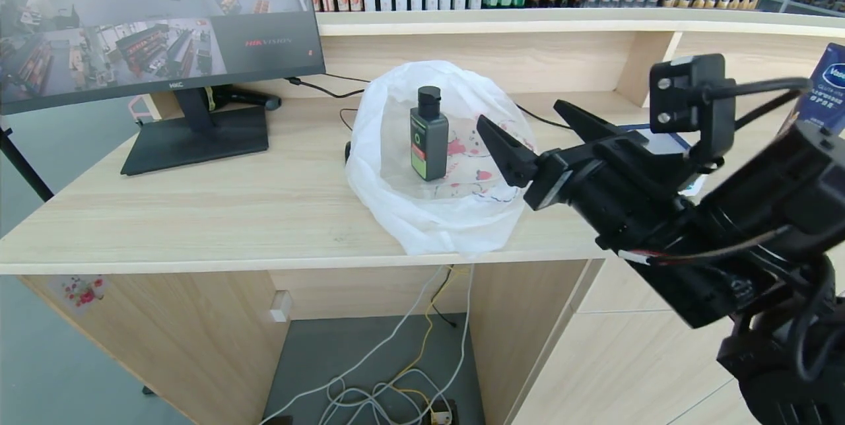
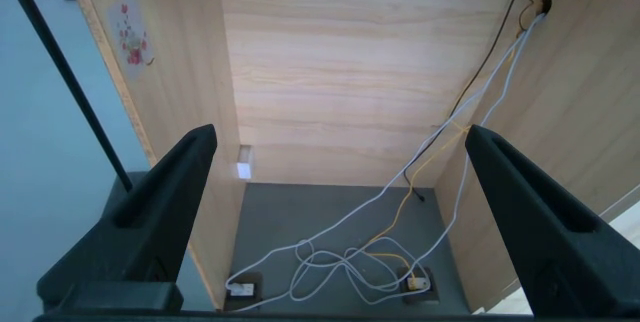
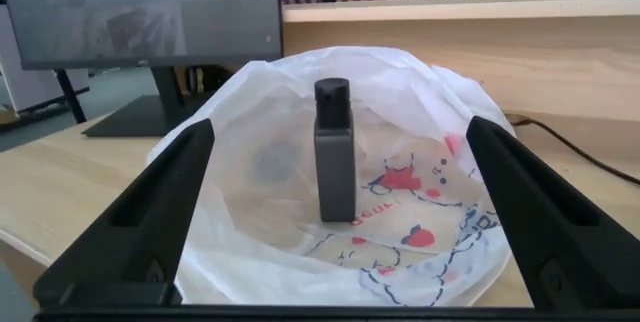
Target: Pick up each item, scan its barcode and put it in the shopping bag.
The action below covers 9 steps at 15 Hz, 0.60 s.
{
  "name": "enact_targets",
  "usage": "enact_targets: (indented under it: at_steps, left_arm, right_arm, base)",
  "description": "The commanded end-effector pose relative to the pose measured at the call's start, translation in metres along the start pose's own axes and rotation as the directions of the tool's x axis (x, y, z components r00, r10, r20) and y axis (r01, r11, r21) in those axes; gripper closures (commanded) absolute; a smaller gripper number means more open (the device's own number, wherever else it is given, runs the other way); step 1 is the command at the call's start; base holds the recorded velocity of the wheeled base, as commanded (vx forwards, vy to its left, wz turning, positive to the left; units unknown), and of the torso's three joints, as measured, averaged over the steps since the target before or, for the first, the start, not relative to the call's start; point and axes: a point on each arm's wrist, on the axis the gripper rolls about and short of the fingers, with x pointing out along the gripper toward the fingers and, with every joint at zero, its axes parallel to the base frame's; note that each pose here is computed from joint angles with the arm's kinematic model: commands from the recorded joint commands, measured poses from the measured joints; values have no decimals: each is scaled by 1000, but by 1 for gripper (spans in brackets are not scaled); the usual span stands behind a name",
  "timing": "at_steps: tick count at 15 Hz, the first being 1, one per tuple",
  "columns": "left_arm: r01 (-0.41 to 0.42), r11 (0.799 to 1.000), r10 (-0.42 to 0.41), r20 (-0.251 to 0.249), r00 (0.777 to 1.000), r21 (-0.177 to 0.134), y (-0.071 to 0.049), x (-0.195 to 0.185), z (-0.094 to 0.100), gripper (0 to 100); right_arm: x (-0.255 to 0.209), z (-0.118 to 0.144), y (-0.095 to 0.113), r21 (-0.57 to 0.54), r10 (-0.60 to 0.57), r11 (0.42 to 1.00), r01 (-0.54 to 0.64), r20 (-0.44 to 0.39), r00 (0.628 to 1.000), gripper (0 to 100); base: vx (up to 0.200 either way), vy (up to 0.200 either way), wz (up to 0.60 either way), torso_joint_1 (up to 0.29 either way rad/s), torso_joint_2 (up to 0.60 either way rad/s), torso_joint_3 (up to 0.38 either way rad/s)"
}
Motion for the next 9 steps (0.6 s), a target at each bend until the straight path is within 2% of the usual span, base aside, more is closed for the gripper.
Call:
enact_targets:
  at_steps: [1,7,9]
  left_arm:
    - [1,1000,-1,0,1000,0,0,0,0,0]
    - [1,1000,-1,0,1000,1,0,0,0,0]
    - [-2,1000,2,0,1000,0,0,0,0,0]
  right_arm:
    - [-20,-8,-2,-16,3,1000,-3,-2,1000,0]
    - [-42,-5,-7,-17,-3,1000,3,11,1000,0]
    - [-66,-10,-6,-26,29,999,-30,-54,998,0]
  base:
    - [0,0,0,0,0,0]
    - [0,0,0,0,0,0]
    - [0,0,0,0,0,0]
